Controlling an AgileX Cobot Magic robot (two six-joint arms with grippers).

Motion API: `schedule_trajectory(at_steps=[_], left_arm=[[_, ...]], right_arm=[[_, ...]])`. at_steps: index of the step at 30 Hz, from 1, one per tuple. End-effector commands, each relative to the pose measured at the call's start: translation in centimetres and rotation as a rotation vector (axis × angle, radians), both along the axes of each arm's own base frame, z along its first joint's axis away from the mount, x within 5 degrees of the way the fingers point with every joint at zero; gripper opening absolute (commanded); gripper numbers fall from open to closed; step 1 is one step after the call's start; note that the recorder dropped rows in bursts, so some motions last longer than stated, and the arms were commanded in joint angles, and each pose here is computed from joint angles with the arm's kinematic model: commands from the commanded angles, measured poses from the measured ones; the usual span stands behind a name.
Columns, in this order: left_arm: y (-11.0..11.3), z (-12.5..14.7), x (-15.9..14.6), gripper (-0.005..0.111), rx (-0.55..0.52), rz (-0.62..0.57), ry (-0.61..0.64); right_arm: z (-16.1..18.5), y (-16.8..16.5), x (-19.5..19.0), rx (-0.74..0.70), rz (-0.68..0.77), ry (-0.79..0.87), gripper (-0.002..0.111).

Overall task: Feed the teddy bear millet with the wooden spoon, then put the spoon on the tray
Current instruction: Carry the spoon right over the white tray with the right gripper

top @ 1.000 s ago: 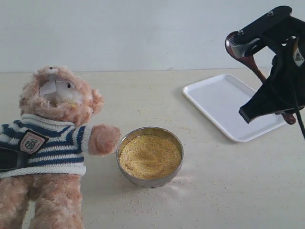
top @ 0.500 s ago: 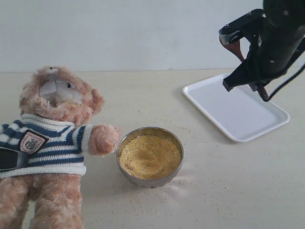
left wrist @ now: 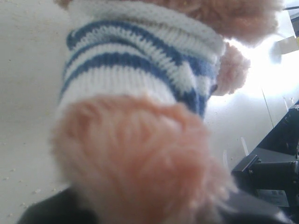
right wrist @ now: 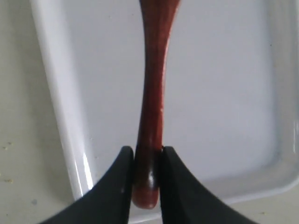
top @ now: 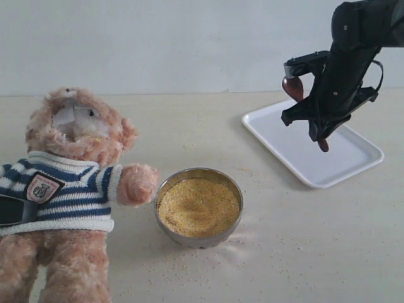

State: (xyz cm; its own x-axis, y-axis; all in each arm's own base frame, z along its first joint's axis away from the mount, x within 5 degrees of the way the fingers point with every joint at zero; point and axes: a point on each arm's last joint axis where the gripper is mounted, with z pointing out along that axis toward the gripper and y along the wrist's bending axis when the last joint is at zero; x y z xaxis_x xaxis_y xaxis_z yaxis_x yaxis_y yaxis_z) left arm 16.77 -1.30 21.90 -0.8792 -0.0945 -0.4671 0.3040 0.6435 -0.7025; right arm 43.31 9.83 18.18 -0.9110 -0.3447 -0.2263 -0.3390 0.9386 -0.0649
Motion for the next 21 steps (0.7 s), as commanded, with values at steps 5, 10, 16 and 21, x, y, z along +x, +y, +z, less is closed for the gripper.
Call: schedule_trajectory(at_steps=[5, 10, 16, 21], left_arm=[[-0.1, 0.3, -0.1, 0.005, -0.023, 0.003, -0.014], [-0.1, 0.3, -0.1, 0.005, -0.023, 0.003, -0.014], [-0.1, 0.3, -0.1, 0.005, -0.023, 0.003, -0.014], [-0.1, 0.3, -0.1, 0.005, -0.023, 0.003, -0.014]], right_arm=[[-2.3, 0.0, 1.1, -0.001, 0.016, 0.026, 0.0], [-3.7, 0.1, 1.3, -0.004, 0.016, 0.043, 0.0], [-3.8, 0.2, 1.6, 0.002, 0.017, 0.016, 0.0], [-4.1, 0.3, 1.7, 0.023, 0.008, 0.013, 0.014]])
